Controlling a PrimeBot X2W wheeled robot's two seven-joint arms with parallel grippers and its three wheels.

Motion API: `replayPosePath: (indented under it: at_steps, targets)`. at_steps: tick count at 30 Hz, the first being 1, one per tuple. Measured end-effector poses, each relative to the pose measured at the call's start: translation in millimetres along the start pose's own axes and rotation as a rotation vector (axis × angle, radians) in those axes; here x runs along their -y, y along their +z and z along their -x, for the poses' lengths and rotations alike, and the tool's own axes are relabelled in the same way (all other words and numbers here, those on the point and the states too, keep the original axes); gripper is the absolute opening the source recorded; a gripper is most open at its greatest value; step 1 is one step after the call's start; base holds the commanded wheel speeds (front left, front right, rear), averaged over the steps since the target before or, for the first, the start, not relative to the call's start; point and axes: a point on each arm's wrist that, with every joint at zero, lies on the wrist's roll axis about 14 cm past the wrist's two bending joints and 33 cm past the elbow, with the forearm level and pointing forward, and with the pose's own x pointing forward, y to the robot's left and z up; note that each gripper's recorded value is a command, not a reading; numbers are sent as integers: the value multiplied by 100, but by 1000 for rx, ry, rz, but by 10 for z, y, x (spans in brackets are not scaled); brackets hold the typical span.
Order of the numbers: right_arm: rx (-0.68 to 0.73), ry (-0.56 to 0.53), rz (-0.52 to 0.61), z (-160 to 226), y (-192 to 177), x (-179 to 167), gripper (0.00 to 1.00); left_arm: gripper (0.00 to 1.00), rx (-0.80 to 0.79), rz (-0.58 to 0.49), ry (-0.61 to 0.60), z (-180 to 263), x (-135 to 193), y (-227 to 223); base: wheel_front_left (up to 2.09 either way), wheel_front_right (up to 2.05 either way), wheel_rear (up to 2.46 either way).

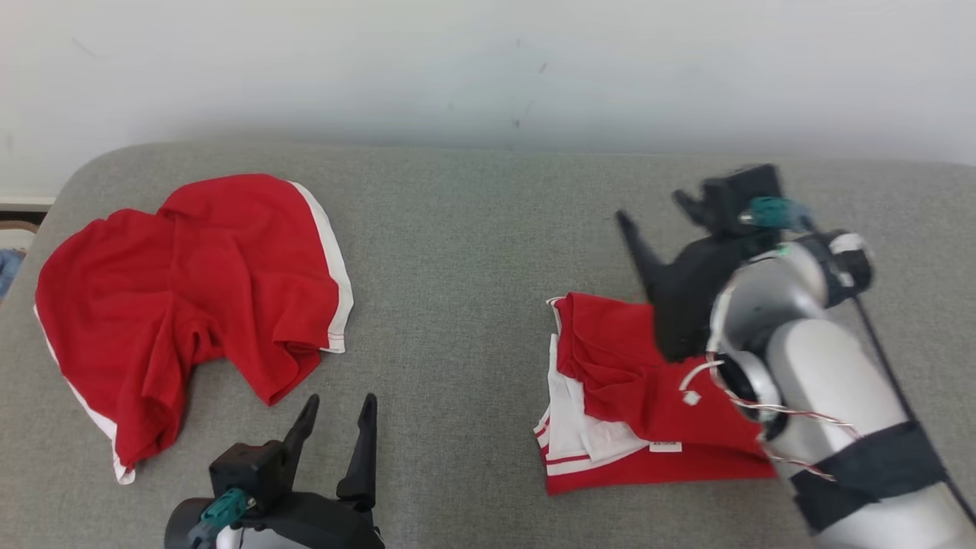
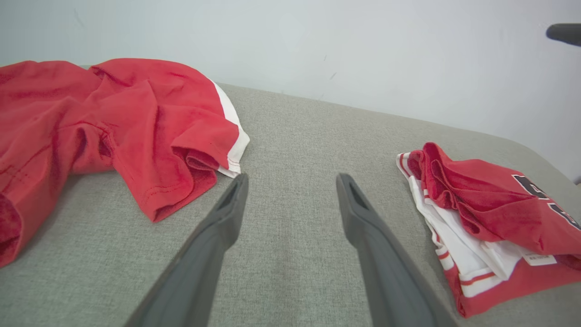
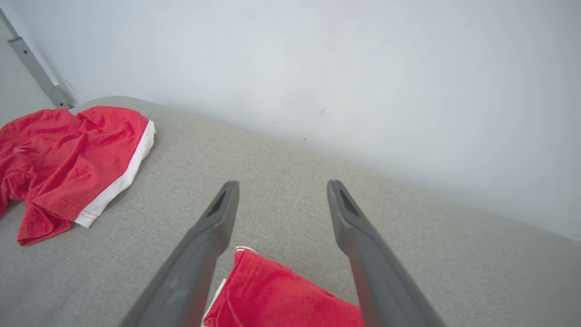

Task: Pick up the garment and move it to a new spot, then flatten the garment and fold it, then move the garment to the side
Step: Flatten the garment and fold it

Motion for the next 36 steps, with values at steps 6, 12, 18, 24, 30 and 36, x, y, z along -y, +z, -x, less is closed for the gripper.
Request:
replayPosePath:
  at_steps: [6, 12, 18, 24, 30, 36]
  targets:
    - [200, -147, 8, 365, 242, 535, 100, 100, 40, -8, -6, 18, 6, 82, 0, 0, 0]
    - [309, -253, -14, 775, 133, 814, 100, 100, 112, -19, -45, -3, 127, 261, 0, 0, 0]
    - [307, -391, -29, 1231, -280, 1114, 100, 100, 195, -41, -103, 21, 300, 455, 0, 0, 0]
    - [381, -467, -57, 1505, -318, 1229, 100, 100, 264, -51, -116, 46, 346, 618, 0, 0, 0]
    - [432, -523, -86, 1680, -362, 1326, 100, 100, 282, -5, -90, 63, 300, 672, 0, 0, 0]
    - [445, -524, -95, 1673, -398, 1315, 100, 100, 197, 19, -58, 70, 203, 463, 0, 0, 0]
